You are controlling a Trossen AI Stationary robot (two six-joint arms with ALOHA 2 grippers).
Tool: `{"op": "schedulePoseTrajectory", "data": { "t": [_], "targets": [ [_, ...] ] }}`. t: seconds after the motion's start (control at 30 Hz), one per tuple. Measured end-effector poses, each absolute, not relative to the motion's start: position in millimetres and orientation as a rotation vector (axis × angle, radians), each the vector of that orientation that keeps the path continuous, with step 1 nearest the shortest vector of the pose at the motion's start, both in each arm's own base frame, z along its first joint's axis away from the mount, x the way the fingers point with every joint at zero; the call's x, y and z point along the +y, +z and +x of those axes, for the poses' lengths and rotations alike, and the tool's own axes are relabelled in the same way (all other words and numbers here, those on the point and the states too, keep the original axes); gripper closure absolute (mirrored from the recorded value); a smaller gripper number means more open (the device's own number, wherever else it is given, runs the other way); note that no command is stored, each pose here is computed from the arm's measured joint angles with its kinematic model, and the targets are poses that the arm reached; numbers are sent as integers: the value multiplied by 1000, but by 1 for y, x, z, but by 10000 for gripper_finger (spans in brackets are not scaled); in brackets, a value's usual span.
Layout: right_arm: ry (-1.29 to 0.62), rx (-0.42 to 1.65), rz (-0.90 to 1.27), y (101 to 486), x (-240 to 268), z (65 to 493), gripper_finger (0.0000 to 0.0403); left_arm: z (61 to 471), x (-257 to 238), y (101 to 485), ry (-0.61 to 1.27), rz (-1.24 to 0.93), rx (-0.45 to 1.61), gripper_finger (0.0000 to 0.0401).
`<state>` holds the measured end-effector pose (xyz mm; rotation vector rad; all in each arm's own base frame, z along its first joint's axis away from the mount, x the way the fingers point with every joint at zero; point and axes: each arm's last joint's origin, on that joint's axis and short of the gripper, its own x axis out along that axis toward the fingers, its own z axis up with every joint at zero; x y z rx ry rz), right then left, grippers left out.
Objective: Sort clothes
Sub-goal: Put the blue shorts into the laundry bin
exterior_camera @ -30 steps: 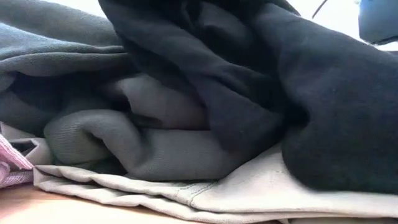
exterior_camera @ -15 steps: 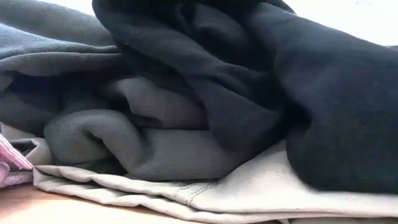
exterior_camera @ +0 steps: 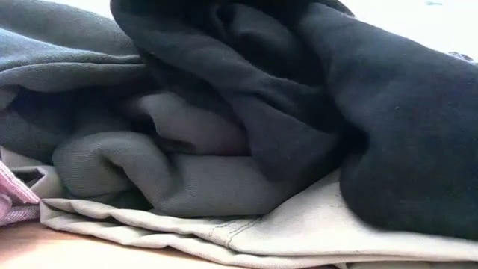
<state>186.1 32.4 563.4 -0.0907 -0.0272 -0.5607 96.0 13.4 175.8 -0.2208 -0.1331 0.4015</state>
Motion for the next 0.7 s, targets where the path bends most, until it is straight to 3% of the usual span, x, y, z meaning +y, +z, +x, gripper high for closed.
{"op": "schedulePoseTrajectory", "data": {
  "t": [0.2,0.47,0.7],
  "targets": [
    [-714,69,-85,542,-29,212,400,96,13,176,402,-220,-133,398],
    [-490,364,111,454,-97,293,400,96,13,176,404,-219,-132,398],
    [-434,620,67,388,-123,341,399,96,13,175,406,-217,-121,398]
  ]
}}
